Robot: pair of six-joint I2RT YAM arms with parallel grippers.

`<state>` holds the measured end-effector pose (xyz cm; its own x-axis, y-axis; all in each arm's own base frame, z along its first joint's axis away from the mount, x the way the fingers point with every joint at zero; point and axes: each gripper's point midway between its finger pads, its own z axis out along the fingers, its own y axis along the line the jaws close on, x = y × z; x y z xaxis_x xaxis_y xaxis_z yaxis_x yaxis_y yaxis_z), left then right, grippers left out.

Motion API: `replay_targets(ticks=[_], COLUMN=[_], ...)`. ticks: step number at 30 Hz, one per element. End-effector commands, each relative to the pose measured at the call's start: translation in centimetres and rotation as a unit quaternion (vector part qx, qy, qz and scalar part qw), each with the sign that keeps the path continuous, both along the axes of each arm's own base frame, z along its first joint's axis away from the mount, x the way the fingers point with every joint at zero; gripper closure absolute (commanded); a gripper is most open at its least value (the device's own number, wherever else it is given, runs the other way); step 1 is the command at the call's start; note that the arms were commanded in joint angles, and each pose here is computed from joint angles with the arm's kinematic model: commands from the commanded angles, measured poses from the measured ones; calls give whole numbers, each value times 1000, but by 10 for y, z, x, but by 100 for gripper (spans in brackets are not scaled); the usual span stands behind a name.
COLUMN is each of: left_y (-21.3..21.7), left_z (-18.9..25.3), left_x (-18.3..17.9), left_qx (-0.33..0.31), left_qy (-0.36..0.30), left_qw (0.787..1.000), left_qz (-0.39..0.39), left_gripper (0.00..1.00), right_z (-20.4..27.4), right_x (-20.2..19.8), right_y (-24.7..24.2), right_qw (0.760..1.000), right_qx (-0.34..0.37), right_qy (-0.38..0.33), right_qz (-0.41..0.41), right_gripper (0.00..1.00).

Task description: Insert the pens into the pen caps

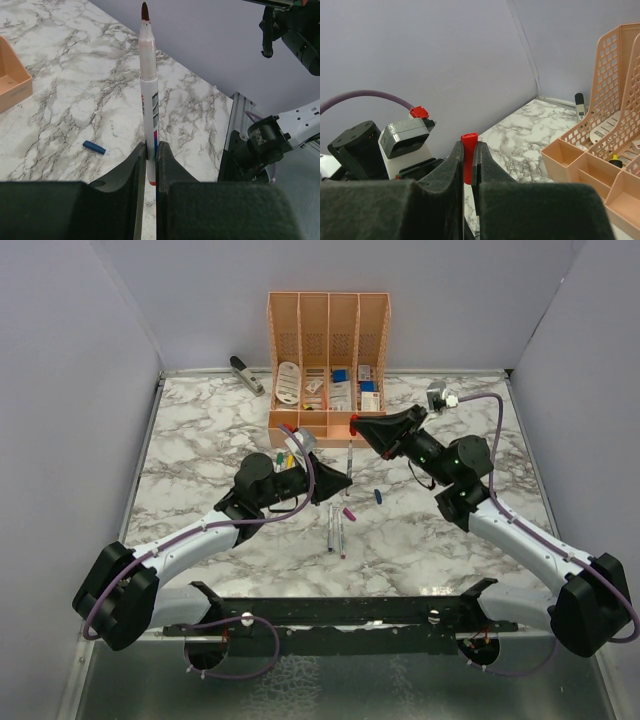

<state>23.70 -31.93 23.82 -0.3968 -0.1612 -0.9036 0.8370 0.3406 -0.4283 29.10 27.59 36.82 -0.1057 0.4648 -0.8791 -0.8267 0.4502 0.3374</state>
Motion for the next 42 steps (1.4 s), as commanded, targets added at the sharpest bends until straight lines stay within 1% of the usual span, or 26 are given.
replay_targets(ticks=[1, 10, 24, 42], left_y=[-4, -3, 4, 7], left_z=[19, 23, 32, 26], left_x=[0, -3, -3, 3], left_qx=[-20, -18, -22, -19], left_qy=[-22, -39, -67, -54], left_qw=[999, 999, 998, 998], left_qz=[-16, -23, -6, 10], left_gripper=[100, 100, 100, 100], right_z=[14, 3, -5, -6], right_x=[-2, 3, 8, 3], right_y=[3, 3, 2, 6], right_qw=[1000, 1000, 1000, 1000], right_qx=[-3, -9, -16, -10], right_qy=[-26, -16, -8, -2], right_qz=[12, 5, -7, 13], right_gripper=[99, 99, 99, 99])
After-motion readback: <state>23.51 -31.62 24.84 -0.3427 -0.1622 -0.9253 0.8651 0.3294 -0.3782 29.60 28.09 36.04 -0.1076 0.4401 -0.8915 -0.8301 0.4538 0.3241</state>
